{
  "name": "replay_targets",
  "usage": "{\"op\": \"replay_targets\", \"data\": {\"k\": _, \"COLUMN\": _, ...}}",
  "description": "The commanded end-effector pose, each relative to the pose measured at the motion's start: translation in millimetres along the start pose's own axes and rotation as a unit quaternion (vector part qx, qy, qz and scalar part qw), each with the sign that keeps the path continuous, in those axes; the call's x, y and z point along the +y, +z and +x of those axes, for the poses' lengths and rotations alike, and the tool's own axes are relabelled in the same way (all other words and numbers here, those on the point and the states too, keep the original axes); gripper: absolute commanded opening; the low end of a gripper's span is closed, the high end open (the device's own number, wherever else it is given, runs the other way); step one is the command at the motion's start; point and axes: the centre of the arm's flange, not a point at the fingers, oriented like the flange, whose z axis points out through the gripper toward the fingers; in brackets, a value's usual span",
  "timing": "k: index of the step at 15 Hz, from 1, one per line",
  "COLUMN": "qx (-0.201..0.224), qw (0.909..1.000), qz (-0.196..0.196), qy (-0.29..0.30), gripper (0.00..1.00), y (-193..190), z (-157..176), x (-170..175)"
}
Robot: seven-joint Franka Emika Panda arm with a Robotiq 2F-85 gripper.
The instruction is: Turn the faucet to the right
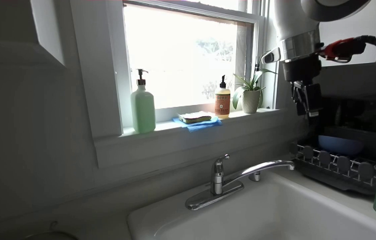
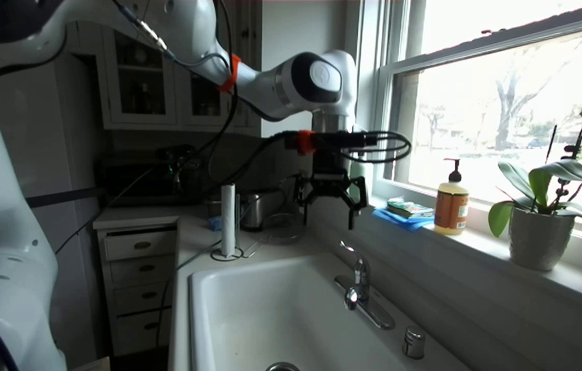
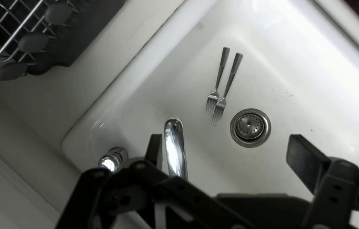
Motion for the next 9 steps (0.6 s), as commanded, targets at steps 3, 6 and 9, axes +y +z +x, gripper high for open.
{"op": "replay_targets", "data": {"k": 3, "qx": 0.026, "qw": 0.9993, "qz": -0.011, "qy": 0.024, "gripper": 1.0, "y": -53.8, "z": -12.4, "x": -4.6}}
{"op": "replay_targets", "data": {"k": 6, "qx": 0.031, "qw": 0.9993, "qz": -0.016, "qy": 0.017, "gripper": 1.0, "y": -47.8, "z": -11.7, "x": -2.3}}
{"op": "replay_targets", "data": {"k": 9, "qx": 0.028, "qw": 0.9994, "qz": -0.014, "qy": 0.017, "gripper": 1.0, "y": -44.3, "z": -10.5, "x": -1.9}}
